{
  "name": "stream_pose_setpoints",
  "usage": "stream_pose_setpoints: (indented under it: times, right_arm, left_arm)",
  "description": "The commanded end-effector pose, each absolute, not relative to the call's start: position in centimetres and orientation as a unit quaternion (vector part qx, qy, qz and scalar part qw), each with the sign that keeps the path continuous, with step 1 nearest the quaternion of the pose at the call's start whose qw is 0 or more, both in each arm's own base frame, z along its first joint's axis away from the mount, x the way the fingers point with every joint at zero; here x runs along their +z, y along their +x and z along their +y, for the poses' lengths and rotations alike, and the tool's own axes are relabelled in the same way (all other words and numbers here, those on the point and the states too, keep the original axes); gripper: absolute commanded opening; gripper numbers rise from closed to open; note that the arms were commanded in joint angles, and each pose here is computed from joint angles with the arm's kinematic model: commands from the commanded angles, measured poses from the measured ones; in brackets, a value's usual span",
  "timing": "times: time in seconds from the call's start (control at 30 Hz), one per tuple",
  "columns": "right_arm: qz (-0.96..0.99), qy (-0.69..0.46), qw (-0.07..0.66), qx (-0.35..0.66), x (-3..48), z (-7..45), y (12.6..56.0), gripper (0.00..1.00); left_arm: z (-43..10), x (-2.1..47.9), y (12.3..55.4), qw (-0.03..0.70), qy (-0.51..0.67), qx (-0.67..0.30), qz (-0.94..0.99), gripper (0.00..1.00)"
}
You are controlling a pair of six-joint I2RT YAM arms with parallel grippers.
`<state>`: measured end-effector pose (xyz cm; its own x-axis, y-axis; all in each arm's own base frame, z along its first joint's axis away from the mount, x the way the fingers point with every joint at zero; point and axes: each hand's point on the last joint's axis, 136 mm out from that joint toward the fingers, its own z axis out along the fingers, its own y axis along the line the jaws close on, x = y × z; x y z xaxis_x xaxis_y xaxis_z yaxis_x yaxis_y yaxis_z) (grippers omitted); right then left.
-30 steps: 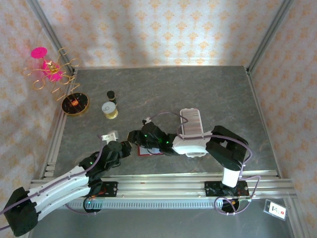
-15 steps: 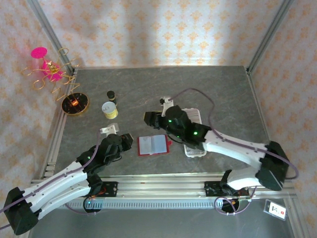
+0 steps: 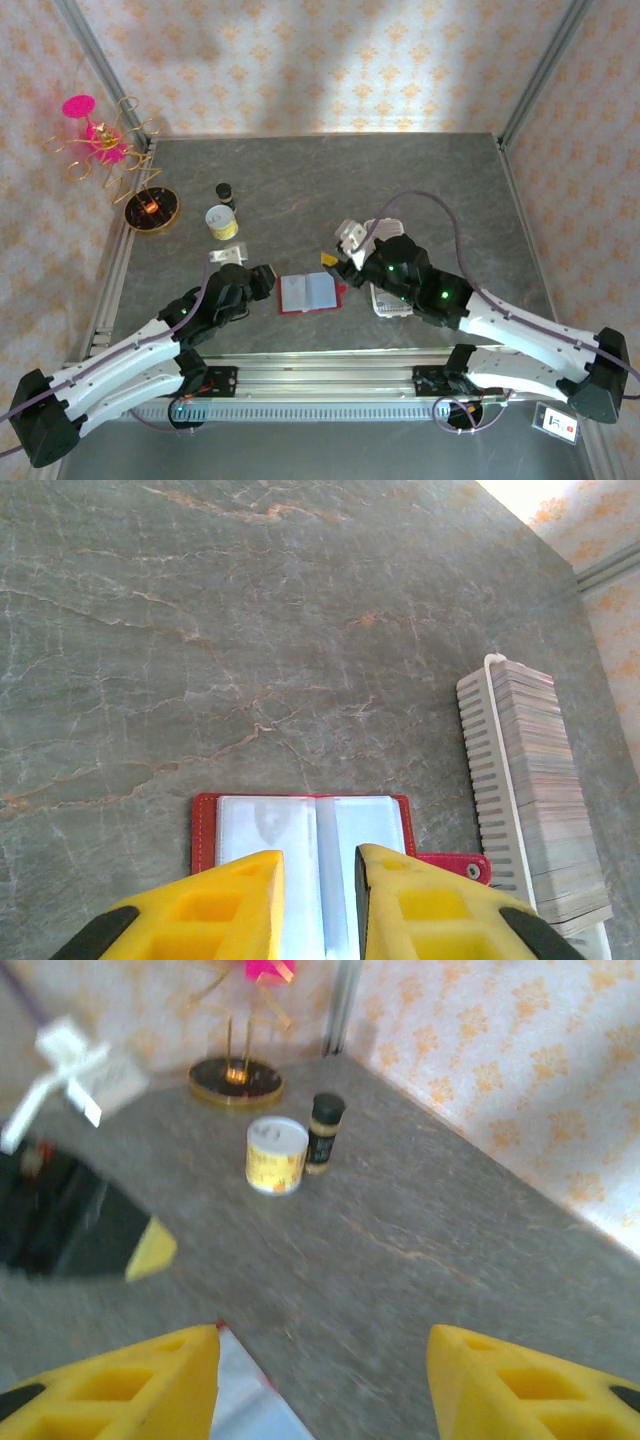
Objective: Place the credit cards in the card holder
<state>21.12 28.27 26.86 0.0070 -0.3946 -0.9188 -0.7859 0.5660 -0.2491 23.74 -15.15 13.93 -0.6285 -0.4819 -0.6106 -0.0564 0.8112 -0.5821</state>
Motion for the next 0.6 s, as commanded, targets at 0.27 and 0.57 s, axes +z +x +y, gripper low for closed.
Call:
stream_pose_setpoints:
  times: [0.27,0.57]
  right_arm:
    - [0.604,-0.639,0.475,-0.016,21.7,22.6,18.4,0.56]
    - [0.598,-0.665,0.431,-0.118,18.3,18.8,19.2,0.57]
  left_arm:
    - [-16.3,15.3,26.0,0.411,-0.136,-0.276,0.858,0.3]
    - [-16.9,13.6,26.1,0.393,-0.141,-0.307,0.855,0.37]
